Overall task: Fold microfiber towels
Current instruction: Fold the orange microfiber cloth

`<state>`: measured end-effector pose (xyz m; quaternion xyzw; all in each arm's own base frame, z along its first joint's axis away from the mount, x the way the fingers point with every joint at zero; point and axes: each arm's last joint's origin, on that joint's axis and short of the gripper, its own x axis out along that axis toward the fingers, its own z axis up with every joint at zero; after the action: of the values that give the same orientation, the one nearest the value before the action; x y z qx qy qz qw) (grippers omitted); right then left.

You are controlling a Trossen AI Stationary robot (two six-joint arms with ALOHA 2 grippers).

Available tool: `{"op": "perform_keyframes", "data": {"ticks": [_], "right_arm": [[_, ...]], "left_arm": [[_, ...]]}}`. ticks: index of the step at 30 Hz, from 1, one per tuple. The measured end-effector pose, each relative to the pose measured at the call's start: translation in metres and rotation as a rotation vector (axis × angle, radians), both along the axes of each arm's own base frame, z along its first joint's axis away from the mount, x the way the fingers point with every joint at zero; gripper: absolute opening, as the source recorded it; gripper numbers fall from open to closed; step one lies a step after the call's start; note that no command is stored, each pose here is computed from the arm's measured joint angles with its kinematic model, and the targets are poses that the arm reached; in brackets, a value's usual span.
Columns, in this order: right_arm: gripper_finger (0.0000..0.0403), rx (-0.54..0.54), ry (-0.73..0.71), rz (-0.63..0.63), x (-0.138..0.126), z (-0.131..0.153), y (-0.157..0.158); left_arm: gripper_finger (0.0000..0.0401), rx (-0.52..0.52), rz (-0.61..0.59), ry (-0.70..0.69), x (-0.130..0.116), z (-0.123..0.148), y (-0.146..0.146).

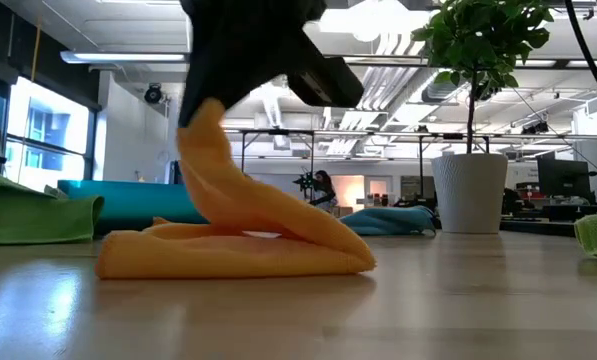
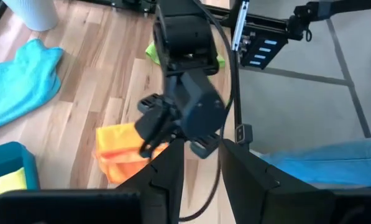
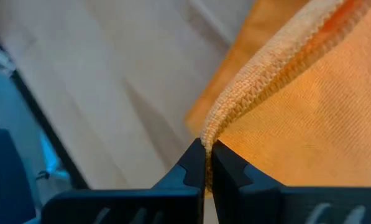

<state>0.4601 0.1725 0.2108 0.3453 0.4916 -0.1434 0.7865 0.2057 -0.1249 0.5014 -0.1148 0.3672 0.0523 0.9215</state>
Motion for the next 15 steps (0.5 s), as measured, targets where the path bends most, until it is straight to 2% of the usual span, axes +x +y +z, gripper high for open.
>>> {"op": "perform_keyframes", "data": {"ticks": [6,11,15], "right_arm": [[0.0000,0.027,-0.001,-0.020,0.006,-0.023,0.013],[0.0001,0.069,0.002,0.017,0.013,-0.043,0.019],[0.0030,0.060,-0.004,0.049,0.011,-0.044,0.025]], "left_arm": [[0.0093,0.009,-0.010,-0.003,-0.001,0.001,0.001],[0.0093,0.009,-0.009,-0.003,-0.001,0.001,0.001],[0.0093,0.009,-0.009,-0.003,-0.001,0.001,0.001]]}}
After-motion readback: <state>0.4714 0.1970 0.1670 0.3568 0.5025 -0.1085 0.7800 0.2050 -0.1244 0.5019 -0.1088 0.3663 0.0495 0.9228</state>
